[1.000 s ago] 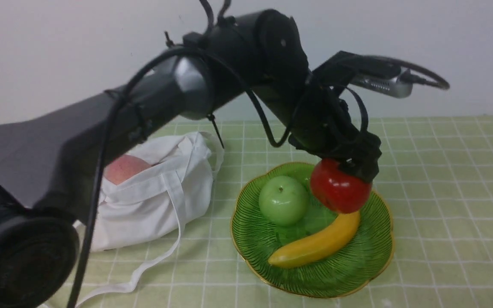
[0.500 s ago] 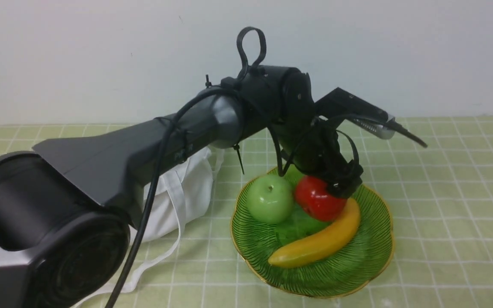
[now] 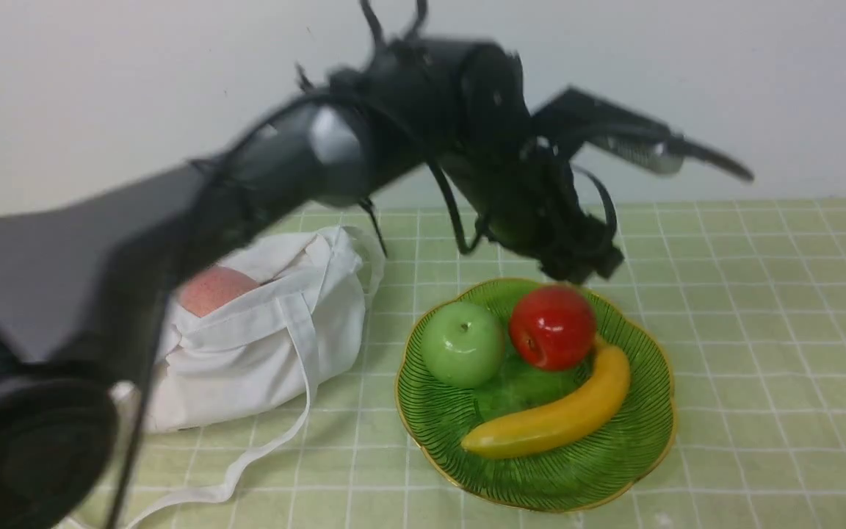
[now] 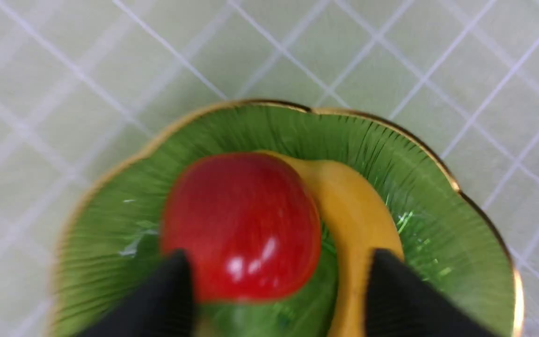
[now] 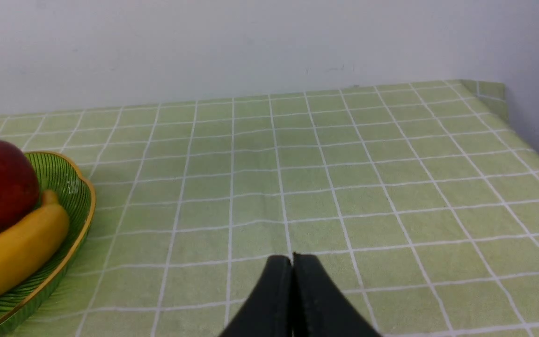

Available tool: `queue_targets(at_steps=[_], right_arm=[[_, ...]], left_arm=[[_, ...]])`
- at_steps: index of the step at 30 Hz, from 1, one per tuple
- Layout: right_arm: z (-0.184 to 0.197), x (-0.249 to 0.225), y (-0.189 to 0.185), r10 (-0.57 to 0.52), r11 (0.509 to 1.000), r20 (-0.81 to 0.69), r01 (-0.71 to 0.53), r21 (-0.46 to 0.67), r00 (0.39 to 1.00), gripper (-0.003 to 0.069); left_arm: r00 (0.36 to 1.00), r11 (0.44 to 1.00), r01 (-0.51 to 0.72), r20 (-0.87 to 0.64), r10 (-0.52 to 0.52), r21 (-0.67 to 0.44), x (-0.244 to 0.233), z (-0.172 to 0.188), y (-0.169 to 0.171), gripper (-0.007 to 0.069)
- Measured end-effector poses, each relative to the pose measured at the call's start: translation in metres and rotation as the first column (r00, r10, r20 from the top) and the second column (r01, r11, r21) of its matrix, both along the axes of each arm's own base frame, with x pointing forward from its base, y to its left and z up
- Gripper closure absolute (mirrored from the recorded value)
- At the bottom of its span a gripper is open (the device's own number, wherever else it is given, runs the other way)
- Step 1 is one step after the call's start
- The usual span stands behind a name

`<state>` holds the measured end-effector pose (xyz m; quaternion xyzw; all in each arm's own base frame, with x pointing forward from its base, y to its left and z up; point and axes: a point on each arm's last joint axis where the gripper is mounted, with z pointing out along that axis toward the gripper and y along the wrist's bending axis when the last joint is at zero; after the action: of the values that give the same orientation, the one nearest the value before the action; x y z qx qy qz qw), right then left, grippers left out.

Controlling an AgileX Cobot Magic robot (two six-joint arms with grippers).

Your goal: Take the fruit out of the bag on the green coffee tablecloth and place them on the plate.

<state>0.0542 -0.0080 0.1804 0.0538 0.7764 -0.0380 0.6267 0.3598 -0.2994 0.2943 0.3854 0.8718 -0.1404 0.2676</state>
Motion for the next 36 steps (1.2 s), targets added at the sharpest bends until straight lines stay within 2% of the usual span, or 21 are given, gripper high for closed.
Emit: queue_targets(at_steps=[1,3,4,6,9,11,14,20,27,28,29,32,33,34,36], right_arm=[[0.000,0.000,0.000,0.000,1.000,0.000,0.000,0.000,1.000,0.0674],[0.000,0.000,0.000,0.000,1.000,0.000,0.000,0.000,1.000,0.0674],[0.000,0.000,0.000,0.000,1.000,0.000,0.000,0.000,1.000,0.0674],[0.000,0.000,0.000,0.000,1.000,0.000,0.000,0.000,1.000,0.0674],[0.000,0.000,0.000,0.000,1.000,0.000,0.000,0.000,1.000,0.0674],[0.000,0.000,0.000,0.000,1.000,0.000,0.000,0.000,1.000,0.0674],[0.000,0.000,0.000,0.000,1.000,0.000,0.000,0.000,1.000,0.0674],[0.000,0.000,0.000,0.000,1.000,0.000,0.000,0.000,1.000,0.0674],[0.000,0.000,0.000,0.000,1.000,0.000,0.000,0.000,1.000,0.0674],[0.000,0.000,0.000,0.000,1.000,0.000,0.000,0.000,1.000,0.0674],[0.000,0.000,0.000,0.000,1.000,0.000,0.000,0.000,1.000,0.0674],[0.000,0.000,0.000,0.000,1.000,0.000,0.000,0.000,1.000,0.0674],[0.000,0.000,0.000,0.000,1.000,0.000,0.000,0.000,1.000,0.0674],[0.000,0.000,0.000,0.000,1.000,0.000,0.000,0.000,1.000,0.0674],[0.000,0.000,0.000,0.000,1.000,0.000,0.000,0.000,1.000,0.0674]], left_arm=[[0.999,1.000,-0.012,0.042,0.012,-0.001,-0.012,0.032,0.012,0.0481],[0.996,1.000,-0.021,0.084,0.022,-0.009,-0.027,0.065,0.027,0.0575],[0.996,1.000,-0.023,0.089,0.024,-0.011,-0.028,0.068,0.028,0.0586],[0.988,0.999,-0.031,0.147,0.036,-0.032,-0.052,0.110,0.050,0.0622],[0.973,0.994,-0.055,0.217,0.074,-0.092,-0.092,0.163,0.084,0.0633],[0.965,0.989,-0.072,0.240,0.102,-0.129,-0.109,0.179,0.098,0.0633],[0.940,0.970,-0.113,0.292,0.175,-0.216,-0.155,0.204,0.138,0.0633],[0.896,0.913,-0.139,0.344,0.281,-0.384,-0.213,0.198,0.186,0.0633],[0.827,0.825,-0.060,0.435,0.356,-0.562,-0.283,0.133,0.240,0.0633],[0.843,0.808,-0.002,0.434,0.319,-0.589,-0.294,0.126,0.248,0.0633],[0.818,0.800,-0.037,0.442,0.369,-0.599,-0.300,0.117,0.252,0.0633],[0.803,0.768,-0.008,0.453,0.386,-0.640,-0.324,0.098,0.270,0.0633],[0.808,0.754,0.037,0.464,0.364,-0.656,-0.332,0.093,0.277,0.0633],[0.791,0.753,0.010,0.466,0.397,-0.658,-0.334,0.088,0.278,0.0633],[0.774,0.734,0.034,0.483,0.410,-0.678,-0.344,0.077,0.286,0.0633]])
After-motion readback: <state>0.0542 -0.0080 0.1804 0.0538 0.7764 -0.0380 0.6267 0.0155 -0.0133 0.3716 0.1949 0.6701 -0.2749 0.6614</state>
